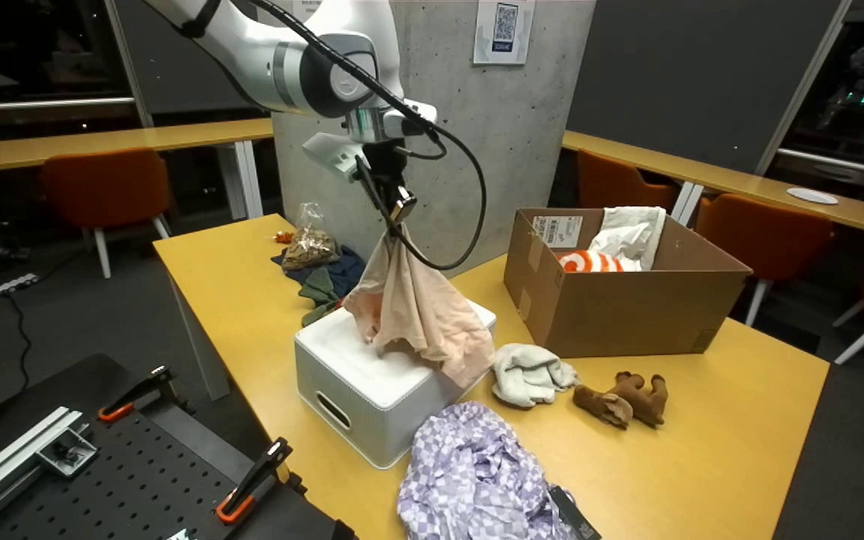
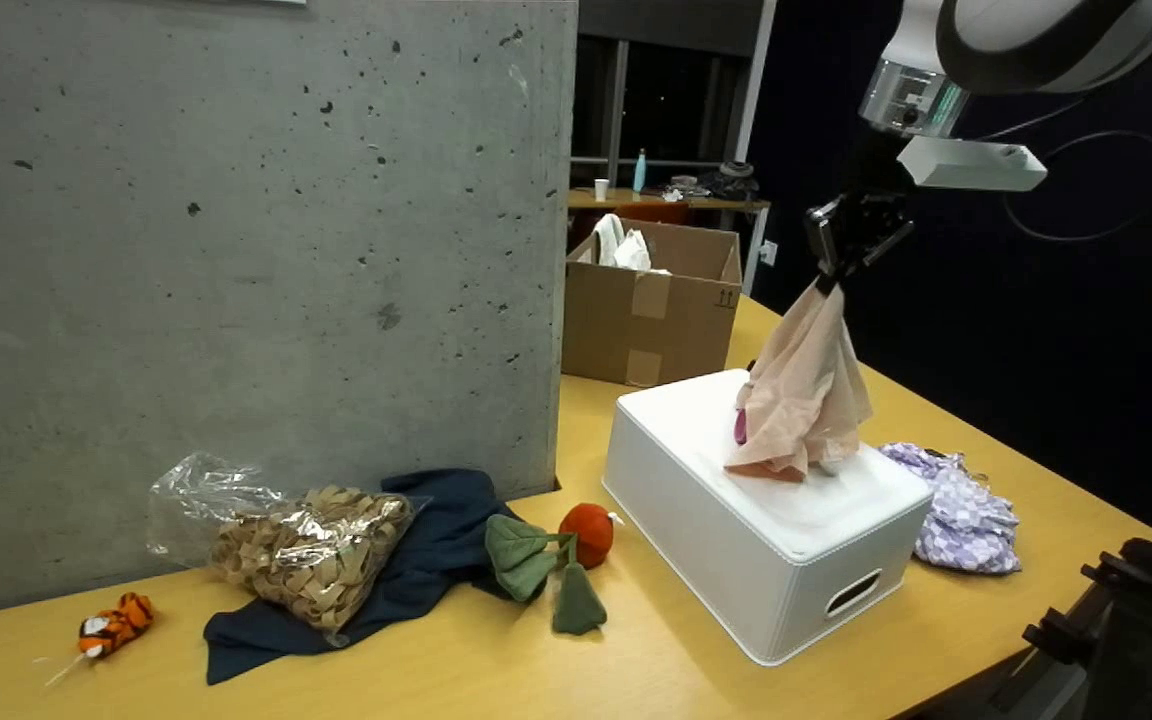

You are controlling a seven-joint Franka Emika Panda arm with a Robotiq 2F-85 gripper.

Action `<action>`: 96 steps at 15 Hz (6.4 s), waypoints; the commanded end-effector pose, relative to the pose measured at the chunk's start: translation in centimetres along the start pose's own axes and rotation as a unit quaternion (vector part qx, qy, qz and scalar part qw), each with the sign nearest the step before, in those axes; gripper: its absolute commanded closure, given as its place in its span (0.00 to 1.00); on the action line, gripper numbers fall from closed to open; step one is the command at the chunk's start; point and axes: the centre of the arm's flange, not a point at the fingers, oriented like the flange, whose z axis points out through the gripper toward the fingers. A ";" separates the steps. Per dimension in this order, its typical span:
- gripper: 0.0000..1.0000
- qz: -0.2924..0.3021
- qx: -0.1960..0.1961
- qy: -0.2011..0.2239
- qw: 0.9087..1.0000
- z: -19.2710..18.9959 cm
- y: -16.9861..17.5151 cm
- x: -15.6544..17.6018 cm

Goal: Pick up the light pink shirt and put it on top of the yellow container, pick up the pink shirt with the yellow container and and lift them upwards then put them back on the white basket, pick up the light pink shirt only and put it on the table

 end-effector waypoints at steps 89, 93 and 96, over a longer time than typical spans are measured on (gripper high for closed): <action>0.00 -0.171 0.007 -0.031 0.985 19.6 -1.8 4.3; 0.00 -0.170 -0.014 -0.027 0.985 20.5 -2.2 4.8; 0.00 -0.163 -0.020 -0.025 0.986 21.5 -2.3 4.9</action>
